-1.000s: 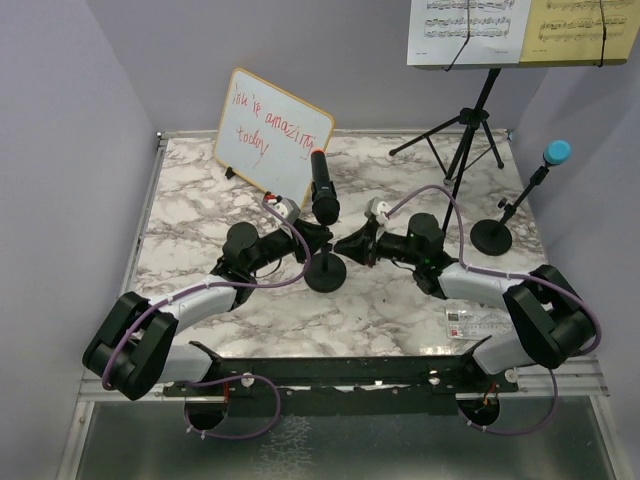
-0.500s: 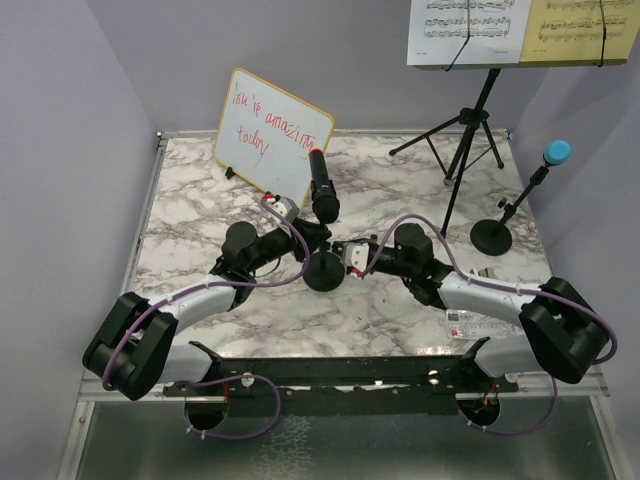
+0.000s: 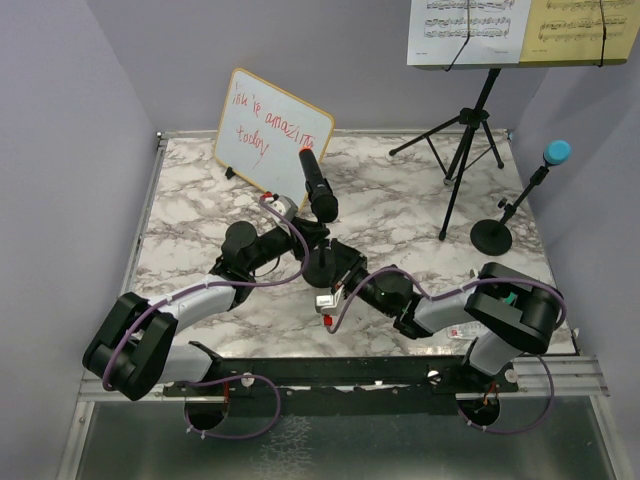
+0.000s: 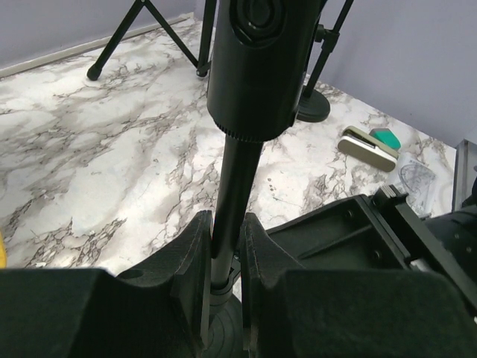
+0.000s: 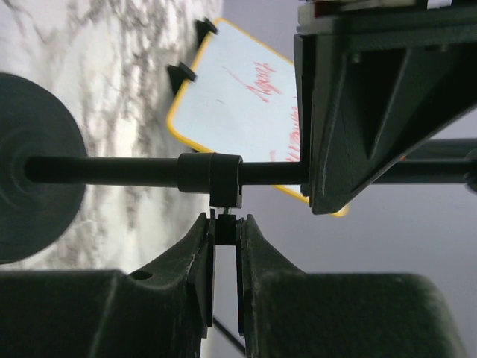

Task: Pack up the instrument practice props
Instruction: Unscrew the knob on the microphone stand.

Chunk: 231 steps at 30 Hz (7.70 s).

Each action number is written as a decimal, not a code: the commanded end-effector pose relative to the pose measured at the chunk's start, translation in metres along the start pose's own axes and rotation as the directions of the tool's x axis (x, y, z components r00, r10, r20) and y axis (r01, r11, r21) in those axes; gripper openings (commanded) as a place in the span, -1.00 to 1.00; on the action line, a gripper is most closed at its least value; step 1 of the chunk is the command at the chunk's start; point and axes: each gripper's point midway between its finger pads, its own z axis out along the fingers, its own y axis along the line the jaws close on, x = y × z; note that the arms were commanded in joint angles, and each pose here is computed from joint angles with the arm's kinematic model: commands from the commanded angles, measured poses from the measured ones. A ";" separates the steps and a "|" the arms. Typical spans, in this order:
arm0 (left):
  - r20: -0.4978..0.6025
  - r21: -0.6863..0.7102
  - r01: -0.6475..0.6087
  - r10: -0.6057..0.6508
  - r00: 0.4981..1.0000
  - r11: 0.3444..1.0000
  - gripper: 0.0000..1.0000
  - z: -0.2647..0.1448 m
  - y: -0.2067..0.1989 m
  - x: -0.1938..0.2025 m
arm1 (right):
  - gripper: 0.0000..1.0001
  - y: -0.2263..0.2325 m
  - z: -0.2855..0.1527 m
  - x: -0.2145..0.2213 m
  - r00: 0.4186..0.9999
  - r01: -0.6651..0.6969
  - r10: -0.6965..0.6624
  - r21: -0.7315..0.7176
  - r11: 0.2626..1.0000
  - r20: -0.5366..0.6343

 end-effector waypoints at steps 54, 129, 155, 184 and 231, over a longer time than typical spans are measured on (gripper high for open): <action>-0.009 0.068 0.020 -0.019 1.000 0.997 -1.00 -0.002 -0.019 -0.007 | 0.61 -0.025 -0.031 0.030 -0.740 -0.599 0.637 0.217 -0.770 0.215; -0.028 0.084 0.032 -0.029 0.999 0.996 -1.00 0.001 -0.021 -0.003 | -0.99 0.003 0.006 -0.012 -0.758 -0.597 0.631 -0.214 -0.773 -0.165; -0.035 0.085 0.027 -0.024 0.999 0.996 -1.00 0.001 -0.020 -0.001 | -0.99 0.016 -0.004 0.018 0.775 -0.586 0.623 -0.247 0.772 0.111; -0.038 0.088 0.022 -0.019 0.999 0.996 -1.00 0.000 -0.021 -0.002 | -0.29 0.004 -0.006 0.024 0.992 -0.121 0.121 -0.011 0.993 -0.022; -0.045 0.083 0.018 -0.015 0.999 0.996 -1.00 0.000 -0.020 -0.001 | 0.18 -0.014 -0.011 0.016 -0.909 -0.415 0.417 0.055 -0.908 0.019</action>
